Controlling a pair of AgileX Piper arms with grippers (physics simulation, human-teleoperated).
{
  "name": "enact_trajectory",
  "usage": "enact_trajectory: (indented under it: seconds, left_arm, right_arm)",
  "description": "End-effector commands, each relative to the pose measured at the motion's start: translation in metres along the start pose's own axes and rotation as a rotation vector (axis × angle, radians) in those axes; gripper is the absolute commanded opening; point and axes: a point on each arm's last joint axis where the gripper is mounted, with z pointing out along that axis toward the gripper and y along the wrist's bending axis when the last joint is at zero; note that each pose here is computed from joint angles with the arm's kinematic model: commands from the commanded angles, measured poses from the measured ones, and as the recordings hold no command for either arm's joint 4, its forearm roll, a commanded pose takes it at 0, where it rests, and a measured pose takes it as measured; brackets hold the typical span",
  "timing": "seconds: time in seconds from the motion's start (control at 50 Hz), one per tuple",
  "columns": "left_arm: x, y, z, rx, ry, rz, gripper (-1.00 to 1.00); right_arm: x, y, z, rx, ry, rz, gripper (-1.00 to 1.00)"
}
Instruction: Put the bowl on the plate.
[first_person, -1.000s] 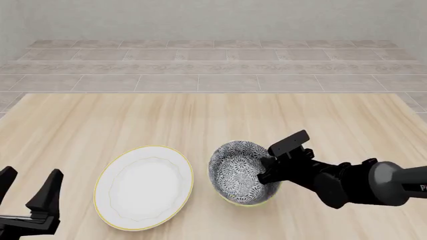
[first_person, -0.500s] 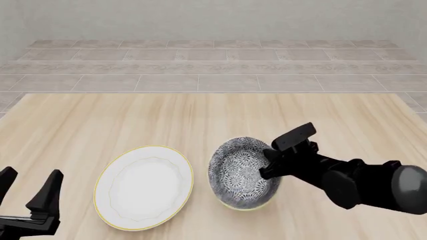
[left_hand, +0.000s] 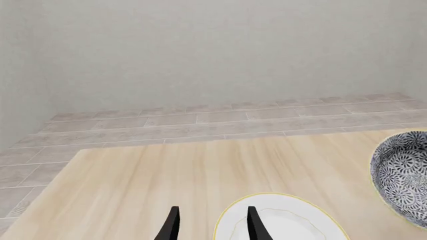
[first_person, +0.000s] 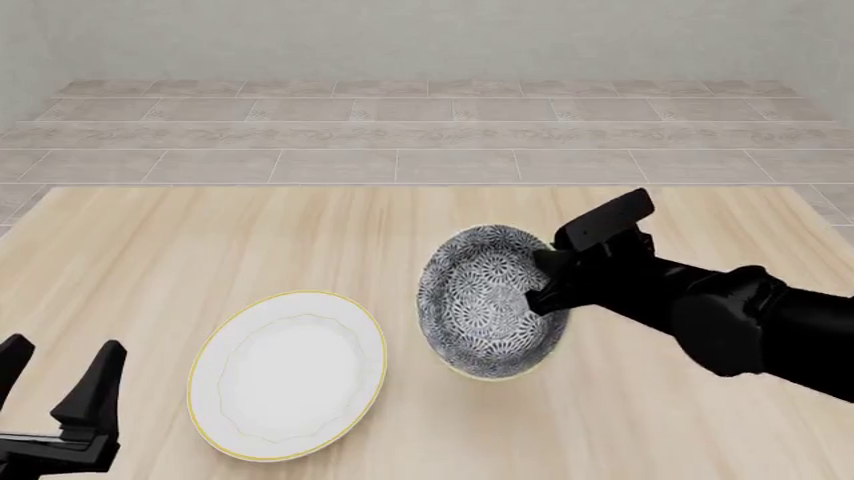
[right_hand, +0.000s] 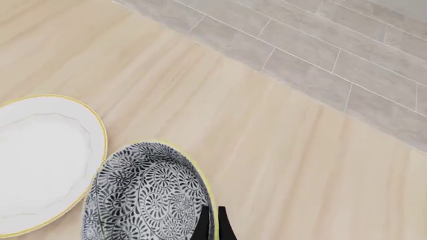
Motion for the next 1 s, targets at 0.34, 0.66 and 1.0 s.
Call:
enact_trajectory:
  seconds: [0.34, 0.66, 1.0]
  left_arm:
    - [0.0, 0.0, -0.006, 0.001, -0.005, 0.001, 1.0]
    - [0.0, 0.0, -0.008, 0.005, -0.012, 0.003, 1.0]
    - [-0.001, 0.0, -0.008, 0.005, -0.014, 0.003, 1.0]
  right_arm:
    - [-0.066, 0.025, 0.007, -0.093, 0.029, 0.12, -1.0]
    - [-0.073, 0.047, 0.014, -0.151, 0.045, 0.121, -1.0]
    - [-0.083, 0.072, 0.02, -0.211, 0.049, 0.113, -1.0]
